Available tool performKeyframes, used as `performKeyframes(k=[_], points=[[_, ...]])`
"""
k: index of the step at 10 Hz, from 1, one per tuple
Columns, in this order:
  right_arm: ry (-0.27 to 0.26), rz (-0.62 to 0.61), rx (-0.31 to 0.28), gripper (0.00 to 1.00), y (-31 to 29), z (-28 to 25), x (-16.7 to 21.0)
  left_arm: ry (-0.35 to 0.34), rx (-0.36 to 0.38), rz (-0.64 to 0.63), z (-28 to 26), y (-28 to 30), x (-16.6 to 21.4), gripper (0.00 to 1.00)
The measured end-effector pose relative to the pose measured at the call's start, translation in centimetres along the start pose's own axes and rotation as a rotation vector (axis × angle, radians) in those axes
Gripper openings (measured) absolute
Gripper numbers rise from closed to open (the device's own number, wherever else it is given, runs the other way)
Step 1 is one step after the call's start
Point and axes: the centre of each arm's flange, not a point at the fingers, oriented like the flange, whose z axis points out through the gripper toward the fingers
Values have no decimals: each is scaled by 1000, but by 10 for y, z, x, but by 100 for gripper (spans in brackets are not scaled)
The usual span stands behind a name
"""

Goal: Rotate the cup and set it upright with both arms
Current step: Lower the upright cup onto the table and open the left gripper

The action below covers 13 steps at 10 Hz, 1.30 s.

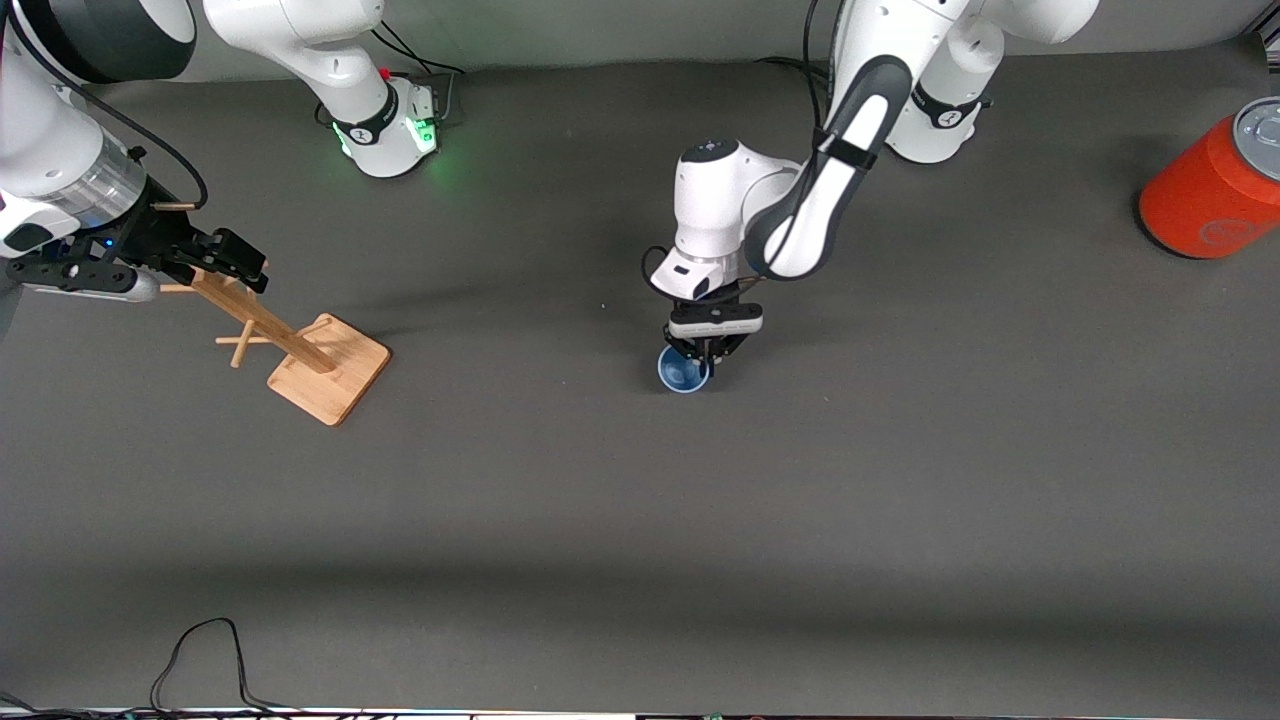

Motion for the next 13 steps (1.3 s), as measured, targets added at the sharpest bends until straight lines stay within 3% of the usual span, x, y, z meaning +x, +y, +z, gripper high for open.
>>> performKeyframes(k=[2,8,10,13], points=[[9,1,3,100,1,4,-3,7,-2,-8,0,1,-3,10],[16,5,6,100,4,-1,-5,25,-13,-6,-11,4,5,98],[18,5,7,100,4,-1,-5,6,6,5,-7,-9,27,100],[27,-4,9,100,4,-6,-4,-132,46,55,-1,-43,113,100]])
